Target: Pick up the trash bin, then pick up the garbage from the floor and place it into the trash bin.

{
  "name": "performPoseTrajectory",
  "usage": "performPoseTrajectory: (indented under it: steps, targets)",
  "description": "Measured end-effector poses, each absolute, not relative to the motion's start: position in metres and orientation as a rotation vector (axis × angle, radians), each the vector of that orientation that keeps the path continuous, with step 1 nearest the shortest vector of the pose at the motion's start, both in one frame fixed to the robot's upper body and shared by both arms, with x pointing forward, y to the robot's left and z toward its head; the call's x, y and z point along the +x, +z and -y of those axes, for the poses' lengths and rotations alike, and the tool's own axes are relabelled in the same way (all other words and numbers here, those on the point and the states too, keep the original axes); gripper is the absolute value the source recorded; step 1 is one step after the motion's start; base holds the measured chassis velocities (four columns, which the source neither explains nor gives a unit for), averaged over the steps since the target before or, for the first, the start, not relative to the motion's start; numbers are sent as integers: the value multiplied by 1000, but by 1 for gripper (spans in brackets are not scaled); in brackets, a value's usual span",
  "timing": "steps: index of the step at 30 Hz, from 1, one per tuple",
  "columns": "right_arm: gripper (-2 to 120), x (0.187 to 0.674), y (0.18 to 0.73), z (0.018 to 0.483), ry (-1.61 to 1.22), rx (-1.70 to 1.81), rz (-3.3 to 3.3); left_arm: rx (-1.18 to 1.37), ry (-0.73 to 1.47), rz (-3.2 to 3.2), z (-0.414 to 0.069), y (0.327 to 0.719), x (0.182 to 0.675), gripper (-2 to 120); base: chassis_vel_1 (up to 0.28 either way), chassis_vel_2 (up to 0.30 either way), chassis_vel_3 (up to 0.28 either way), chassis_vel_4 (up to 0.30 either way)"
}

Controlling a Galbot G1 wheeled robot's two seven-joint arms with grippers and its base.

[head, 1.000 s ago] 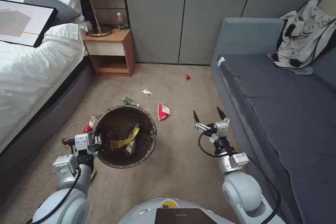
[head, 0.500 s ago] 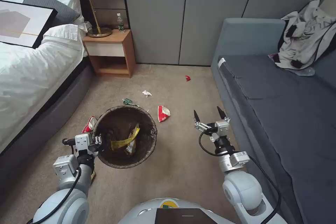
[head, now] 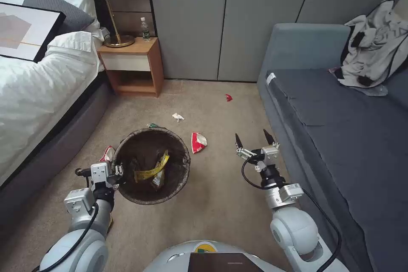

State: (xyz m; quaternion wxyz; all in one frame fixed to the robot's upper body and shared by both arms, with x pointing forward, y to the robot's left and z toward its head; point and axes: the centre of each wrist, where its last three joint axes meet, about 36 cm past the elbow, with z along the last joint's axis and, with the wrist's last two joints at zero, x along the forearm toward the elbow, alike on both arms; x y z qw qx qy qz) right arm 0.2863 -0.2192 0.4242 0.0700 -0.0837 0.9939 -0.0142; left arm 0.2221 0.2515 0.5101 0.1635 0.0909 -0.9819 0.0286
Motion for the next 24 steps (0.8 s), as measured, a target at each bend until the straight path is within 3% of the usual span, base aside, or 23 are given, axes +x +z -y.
performPoseTrajectory:
  steps: [24]
  targets:
    - [100,285,423,217,-24,-261,-2999,259,77,2801,-252,510,222,3,-66,69,64,-67]
